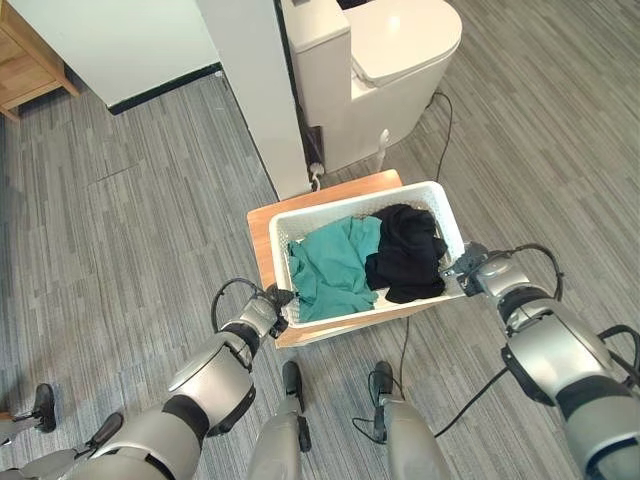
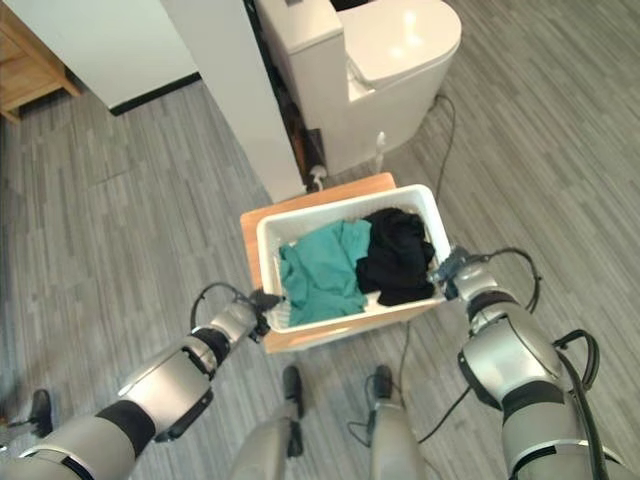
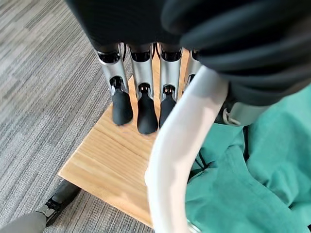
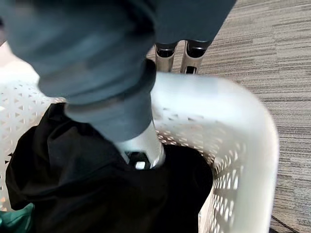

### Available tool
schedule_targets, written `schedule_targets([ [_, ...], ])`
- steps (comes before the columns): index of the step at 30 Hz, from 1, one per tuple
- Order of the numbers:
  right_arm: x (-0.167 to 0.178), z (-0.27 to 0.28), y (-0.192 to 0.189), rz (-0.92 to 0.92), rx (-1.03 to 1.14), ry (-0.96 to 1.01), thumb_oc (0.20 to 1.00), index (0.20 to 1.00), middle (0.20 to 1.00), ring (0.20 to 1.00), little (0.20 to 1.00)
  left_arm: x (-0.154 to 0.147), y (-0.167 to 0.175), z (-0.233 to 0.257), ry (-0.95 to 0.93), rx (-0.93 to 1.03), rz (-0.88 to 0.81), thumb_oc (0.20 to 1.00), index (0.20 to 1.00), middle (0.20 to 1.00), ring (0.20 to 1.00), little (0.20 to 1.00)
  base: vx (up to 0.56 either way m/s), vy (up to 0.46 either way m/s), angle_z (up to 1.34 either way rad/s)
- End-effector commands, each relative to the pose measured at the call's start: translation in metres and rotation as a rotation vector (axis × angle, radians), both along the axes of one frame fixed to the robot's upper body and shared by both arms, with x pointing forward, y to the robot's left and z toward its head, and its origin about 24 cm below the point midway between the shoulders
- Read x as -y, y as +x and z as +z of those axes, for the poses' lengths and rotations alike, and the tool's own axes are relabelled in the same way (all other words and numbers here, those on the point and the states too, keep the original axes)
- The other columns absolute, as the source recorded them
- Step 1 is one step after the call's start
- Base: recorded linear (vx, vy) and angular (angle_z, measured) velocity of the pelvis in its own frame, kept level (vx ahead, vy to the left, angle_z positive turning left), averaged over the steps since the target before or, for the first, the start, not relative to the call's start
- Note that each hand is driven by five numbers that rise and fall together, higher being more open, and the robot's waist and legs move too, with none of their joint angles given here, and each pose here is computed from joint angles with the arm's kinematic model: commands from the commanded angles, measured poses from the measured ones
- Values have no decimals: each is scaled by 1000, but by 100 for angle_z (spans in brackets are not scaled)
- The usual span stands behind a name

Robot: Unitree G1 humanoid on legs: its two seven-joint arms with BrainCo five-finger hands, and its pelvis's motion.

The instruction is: Grab the laundry basket,head to the washer,open it,put in the laundry and shut it.

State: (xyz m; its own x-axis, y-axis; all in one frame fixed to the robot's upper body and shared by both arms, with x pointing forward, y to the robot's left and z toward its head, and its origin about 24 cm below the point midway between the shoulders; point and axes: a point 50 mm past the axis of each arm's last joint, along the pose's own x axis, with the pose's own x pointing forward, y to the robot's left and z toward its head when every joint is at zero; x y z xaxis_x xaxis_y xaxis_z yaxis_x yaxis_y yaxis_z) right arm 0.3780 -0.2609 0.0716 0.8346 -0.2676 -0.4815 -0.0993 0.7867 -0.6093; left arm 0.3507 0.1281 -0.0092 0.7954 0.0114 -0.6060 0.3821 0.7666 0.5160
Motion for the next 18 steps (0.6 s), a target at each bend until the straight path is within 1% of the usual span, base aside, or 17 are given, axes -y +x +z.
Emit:
schedule_targets([
  [1, -12, 28, 15, 29, 83, 30, 432, 432, 432, 432, 432, 49, 23, 43, -55, 114, -142, 200, 200, 200, 200, 200, 0, 0, 0],
  [2, -10, 27, 15, 23, 82, 35, 432, 432, 432, 432, 432, 49, 23, 42, -55, 112, -146, 200, 200, 200, 200, 200, 0, 0, 0],
  [3, -7, 27, 14, 12, 85, 36, 200, 200, 200, 200, 200, 50, 23, 42, -45, 118, -156, 200, 200, 200, 200, 200, 0, 0, 0],
  [8, 2, 29, 12, 7, 78, -9, 200, 200, 200, 200, 200, 55, 24, 46, -22, 147, -193, 200, 200, 200, 200, 200, 0, 0, 0],
  [18, 6, 24, 9, 12, 80, -20, 200, 200, 200, 200, 200, 53, 25, 47, -11, 165, -191, 200, 200, 200, 200, 200, -1, 0, 0],
])
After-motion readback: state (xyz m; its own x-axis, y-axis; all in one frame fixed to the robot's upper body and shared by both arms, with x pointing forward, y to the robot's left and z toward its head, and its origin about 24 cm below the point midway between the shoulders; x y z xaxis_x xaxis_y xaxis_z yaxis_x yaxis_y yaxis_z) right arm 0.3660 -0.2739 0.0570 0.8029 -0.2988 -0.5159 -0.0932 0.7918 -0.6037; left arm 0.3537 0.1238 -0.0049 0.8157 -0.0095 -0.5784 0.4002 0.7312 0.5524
